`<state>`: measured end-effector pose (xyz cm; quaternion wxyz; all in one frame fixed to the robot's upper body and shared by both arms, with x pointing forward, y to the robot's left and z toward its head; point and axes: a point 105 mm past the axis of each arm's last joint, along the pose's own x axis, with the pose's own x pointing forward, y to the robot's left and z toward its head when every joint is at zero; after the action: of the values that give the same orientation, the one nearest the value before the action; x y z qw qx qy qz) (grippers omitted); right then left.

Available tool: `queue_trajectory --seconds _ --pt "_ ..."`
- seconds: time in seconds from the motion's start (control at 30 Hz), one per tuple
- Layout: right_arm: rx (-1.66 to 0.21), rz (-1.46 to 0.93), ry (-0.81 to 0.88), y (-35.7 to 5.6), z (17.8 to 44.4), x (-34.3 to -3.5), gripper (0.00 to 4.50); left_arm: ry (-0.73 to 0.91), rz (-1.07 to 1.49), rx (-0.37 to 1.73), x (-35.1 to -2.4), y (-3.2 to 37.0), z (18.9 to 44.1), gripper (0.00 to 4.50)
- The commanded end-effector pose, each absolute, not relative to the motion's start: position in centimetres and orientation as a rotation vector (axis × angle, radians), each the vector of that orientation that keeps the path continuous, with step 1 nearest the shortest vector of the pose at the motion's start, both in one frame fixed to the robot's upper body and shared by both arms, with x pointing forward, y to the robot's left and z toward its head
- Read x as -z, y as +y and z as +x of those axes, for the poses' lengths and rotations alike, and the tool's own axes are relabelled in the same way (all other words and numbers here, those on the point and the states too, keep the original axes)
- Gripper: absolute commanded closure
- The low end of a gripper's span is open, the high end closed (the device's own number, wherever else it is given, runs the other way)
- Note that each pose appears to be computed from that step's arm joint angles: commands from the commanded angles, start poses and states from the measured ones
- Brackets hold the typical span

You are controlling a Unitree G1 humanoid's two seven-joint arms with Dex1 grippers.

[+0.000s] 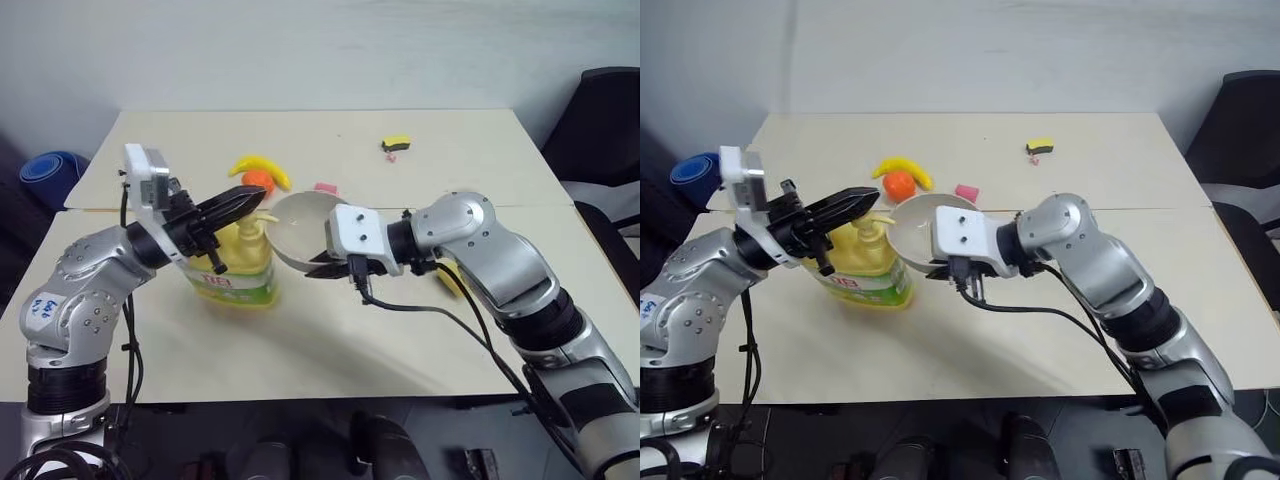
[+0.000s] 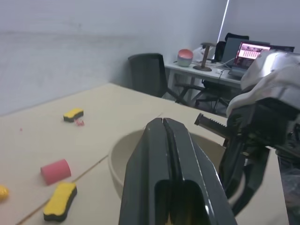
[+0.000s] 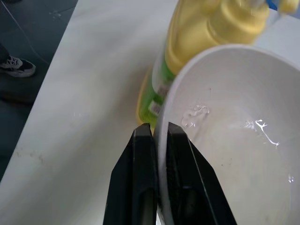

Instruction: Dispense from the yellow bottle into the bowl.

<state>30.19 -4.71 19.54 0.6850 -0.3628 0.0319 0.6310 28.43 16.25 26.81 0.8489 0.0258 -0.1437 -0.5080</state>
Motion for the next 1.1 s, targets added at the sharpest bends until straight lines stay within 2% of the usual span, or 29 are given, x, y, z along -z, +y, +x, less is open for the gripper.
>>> queue_trajectory --seconds 0.03,0.17,0.27,0.37,0.47,0.63,0.73,0.9,0.93,1.1 --pt "-1.311 -0.845 0.063 -8.6 31.9 -18.6 4.5 -0.356 0.155 1.134 -28.4 17.7 26.2 4.47" --pt "-1.26 -0.883 0.131 -12.3 33.5 -14.4 4.5 -0.183 0.261 1.256 -25.2 18.5 23.8 4.47" --pt "-1.231 -0.851 0.1 -13.1 34.4 -12.7 4.5 -0.098 0.306 1.275 -22.9 19.8 22.8 4.47" --pt "-1.26 -0.831 0.062 -13.2 34.2 -10.6 4.5 -0.169 0.263 1.14 -21.9 21.0 23.1 4.47" --pt "-1.258 -0.75 0.033 -13.0 34.1 -9.6 4.5 -0.155 0.239 1.05 -20.0 21.5 23.2 4.47" --pt "-1.227 -0.65 -0.036 -13.0 34.1 -9.9 2.96 -0.111 0.231 0.935 -16.6 22.8 23.2 4.5" --pt "-1.222 -0.551 -0.102 -13.4 32.9 -11.4 1.87 -0.08 0.224 0.896 -15.9 23.3 22.9 4.5" --pt "-1.148 -0.421 -0.2 -16.9 29.5 -14.9 0.17 -0.043 0.345 0.786 -14.6 25.2 22.8 4.5" --pt "-1.132 -0.389 -0.198 -17.4 29.0 -15.3 0.03 -0.036 0.355 0.774 -14.3 25.5 22.6 4.5" --pt "-1.041 -0.369 -0.168 -19.7 25.2 -15.2 0.03 0.061 0.379 0.733 -12.3 26.6 20.4 4.5"
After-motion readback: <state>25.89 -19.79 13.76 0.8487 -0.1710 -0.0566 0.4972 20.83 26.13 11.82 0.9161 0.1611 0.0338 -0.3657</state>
